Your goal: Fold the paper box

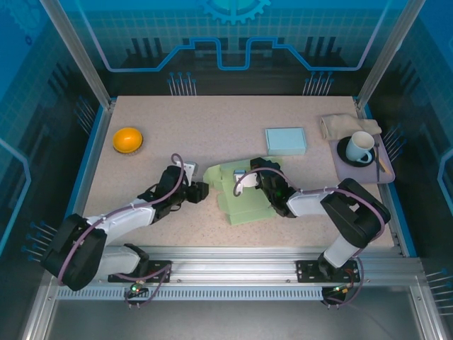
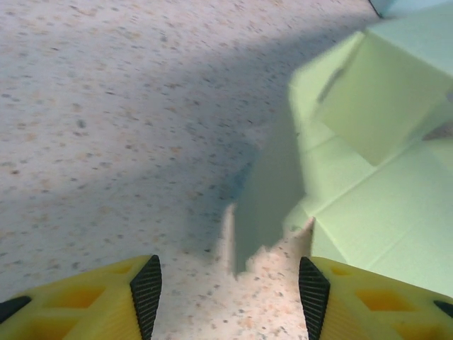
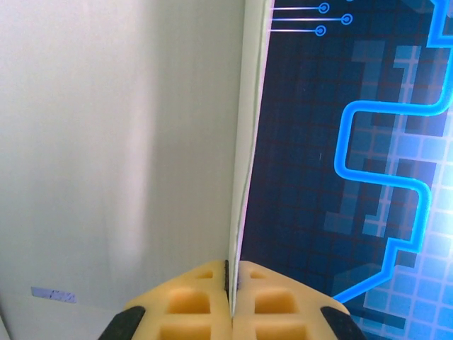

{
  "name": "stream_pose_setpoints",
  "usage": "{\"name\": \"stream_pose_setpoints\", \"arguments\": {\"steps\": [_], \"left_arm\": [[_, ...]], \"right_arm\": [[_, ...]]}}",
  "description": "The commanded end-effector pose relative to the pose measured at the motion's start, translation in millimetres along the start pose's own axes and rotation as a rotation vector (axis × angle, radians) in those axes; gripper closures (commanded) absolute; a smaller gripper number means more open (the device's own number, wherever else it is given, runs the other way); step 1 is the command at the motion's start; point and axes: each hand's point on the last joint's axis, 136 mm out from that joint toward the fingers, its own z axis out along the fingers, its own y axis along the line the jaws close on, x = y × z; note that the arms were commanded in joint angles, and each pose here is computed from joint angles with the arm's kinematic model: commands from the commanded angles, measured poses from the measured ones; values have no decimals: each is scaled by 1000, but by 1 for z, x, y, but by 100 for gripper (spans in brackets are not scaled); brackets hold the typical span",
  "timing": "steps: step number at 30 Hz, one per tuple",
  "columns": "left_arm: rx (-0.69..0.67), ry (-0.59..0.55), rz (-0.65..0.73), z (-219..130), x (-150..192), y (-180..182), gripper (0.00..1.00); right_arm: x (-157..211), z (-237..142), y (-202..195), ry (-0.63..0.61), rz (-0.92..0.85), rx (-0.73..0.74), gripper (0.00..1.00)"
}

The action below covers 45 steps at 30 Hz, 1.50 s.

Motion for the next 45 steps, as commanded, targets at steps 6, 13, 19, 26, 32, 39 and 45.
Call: {"name": "stream_pose_setpoints", "arguments": {"steps": [6,13,19,26,32,39,45], "left_arm": [[93,-10,100,7,-10,-31,45],[-27,-64,77,-16,-36,-18,46],[-212,-90,-66,-37,-35,24,47],[-276,-26,-171,-34,-21,56,46],[-142,10,-124,-10,-26,35,45],[29,-13,-54,2,-38,3,45],[89,9,1,10,-37,-17,45]], "right_arm": [[-3,-2,20,9,-38,-32,100],[-1,-1,22,17,-25,-54,100],[1,0,21,23,-20,-60,100],[0,-1,20,20,-17,-63,100],[0,-1,19,20,-15,-63,100],[0,-1,17,21,-13,-61,100],[0,-2,17,21,-11,-61,100]]}}
